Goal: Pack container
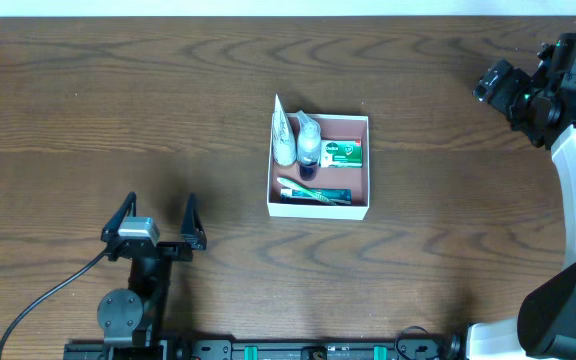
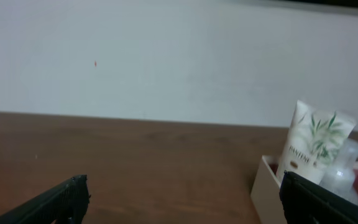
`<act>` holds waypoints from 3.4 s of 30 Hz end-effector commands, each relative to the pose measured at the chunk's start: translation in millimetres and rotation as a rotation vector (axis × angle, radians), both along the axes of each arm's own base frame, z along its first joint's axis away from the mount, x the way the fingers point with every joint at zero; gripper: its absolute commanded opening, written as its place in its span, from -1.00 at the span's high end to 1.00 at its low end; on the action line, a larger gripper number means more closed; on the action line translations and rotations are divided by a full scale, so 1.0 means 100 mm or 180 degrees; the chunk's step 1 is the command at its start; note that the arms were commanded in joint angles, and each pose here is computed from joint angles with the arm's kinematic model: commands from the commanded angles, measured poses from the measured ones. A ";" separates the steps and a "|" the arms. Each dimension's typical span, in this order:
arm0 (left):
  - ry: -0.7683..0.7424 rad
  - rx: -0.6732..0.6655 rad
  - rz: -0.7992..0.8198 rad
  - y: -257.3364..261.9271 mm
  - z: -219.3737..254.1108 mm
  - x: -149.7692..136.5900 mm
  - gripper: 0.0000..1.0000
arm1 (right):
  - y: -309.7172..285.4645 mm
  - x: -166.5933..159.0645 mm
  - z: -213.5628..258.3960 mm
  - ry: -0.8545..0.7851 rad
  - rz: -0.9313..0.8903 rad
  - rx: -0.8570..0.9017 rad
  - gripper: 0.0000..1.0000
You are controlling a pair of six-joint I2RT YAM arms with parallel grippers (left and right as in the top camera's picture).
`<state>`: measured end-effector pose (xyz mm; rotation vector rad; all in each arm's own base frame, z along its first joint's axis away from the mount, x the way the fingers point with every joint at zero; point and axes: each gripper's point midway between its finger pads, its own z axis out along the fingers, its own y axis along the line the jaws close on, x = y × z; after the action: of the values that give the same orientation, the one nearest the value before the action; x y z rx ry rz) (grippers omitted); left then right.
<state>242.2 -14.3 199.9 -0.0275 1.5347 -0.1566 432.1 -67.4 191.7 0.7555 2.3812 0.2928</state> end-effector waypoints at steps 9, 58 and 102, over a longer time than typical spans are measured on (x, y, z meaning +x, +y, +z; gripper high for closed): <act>0.0571 -0.0016 -0.0037 -0.02 -0.60 0.01 -0.96 | -0.04 0.01 0.12 -0.0092 -0.0004 -0.0060 -0.98; 0.0584 -0.0016 -0.0034 -0.01 -0.61 0.01 -0.96 | 1.01 -0.71 1.67 -0.1337 0.0758 -0.0170 -0.98; 0.0583 -0.0016 -0.0034 -0.01 -0.61 0.01 -0.96 | 1.13 -2.09 0.81 -0.3939 0.1025 -0.1049 -0.98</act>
<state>244.6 -14.1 154.5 -0.0393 1.6706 -0.1560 225.0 44.7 274.5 -0.0208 1.2938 0.3669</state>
